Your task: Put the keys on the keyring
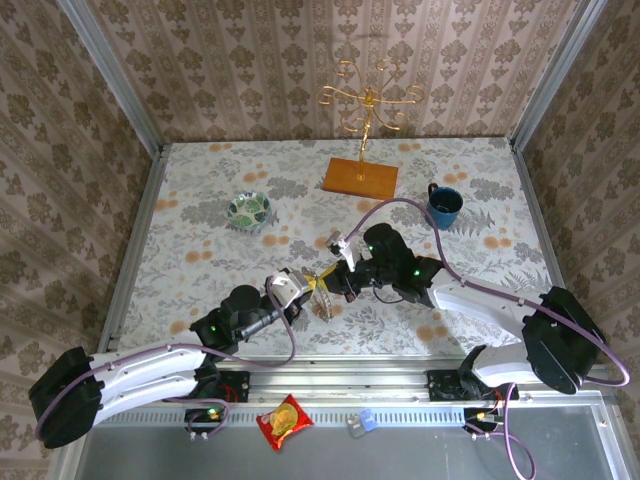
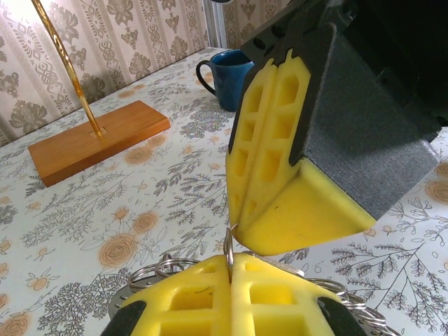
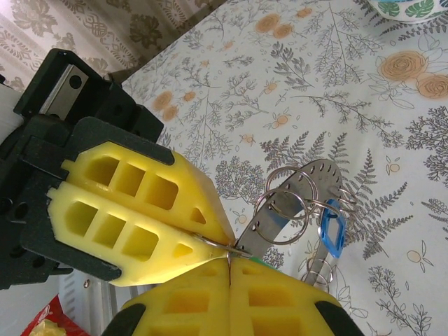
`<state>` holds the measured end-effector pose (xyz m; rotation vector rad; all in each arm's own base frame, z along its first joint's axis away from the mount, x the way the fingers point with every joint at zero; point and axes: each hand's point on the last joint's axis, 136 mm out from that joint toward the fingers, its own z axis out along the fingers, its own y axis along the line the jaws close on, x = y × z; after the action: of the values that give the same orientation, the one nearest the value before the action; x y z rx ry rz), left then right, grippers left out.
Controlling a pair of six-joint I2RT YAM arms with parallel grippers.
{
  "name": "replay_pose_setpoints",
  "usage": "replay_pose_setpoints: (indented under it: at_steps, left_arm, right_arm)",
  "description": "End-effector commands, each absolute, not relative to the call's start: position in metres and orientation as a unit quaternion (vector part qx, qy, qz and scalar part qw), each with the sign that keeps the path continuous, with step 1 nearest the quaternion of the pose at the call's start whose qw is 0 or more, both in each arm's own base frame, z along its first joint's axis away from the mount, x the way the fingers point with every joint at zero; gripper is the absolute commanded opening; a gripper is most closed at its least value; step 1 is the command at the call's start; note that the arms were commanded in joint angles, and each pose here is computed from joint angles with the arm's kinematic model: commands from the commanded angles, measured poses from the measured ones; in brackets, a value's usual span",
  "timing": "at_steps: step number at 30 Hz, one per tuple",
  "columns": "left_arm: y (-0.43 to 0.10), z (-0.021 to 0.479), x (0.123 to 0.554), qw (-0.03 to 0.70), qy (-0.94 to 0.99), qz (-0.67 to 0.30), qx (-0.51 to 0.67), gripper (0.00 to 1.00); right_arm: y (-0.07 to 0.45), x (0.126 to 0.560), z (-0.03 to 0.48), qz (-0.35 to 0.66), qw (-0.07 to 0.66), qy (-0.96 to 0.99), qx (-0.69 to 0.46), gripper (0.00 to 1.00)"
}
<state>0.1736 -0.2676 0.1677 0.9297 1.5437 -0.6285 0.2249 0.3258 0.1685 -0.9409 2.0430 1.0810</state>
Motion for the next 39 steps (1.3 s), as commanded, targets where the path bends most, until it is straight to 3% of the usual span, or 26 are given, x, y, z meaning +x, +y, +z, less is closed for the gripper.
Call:
replay_pose_setpoints:
  at_steps: [1,6,15,24,32,39]
  left_arm:
    - [-0.274,0.187,0.169,0.594,0.637,-0.298,0.390,0.00]
    - [-0.272,0.188,0.167,0.605,0.626,-0.289,0.398,0.00]
    - [-0.269,0.197,0.173,0.645,0.603,-0.259,0.393,0.00]
    - [-0.267,0.193,0.176,0.646,0.607,-0.254,0.386,0.00]
    - [-0.268,0.196,0.171,0.647,0.600,-0.275,0.380,0.00]
    - [-0.264,0.203,0.167,0.649,0.589,-0.317,0.363,0.00]
  right_arm:
    - [0.331,0.236,0.184,0.414,0.337,0.769,-0.351,0.00]
    - [0.325,0.248,0.184,0.453,0.317,0.785,-0.278,0.00]
    - [0.339,0.237,0.152,0.527,0.201,0.792,-0.234,0.00]
    - [0.341,0.238,0.154,0.552,0.183,0.781,-0.228,0.00]
    - [0.321,0.241,0.158,0.500,0.216,0.798,-0.259,0.37]
    - [0.297,0.244,0.177,0.422,0.317,0.777,-0.343,0.43]
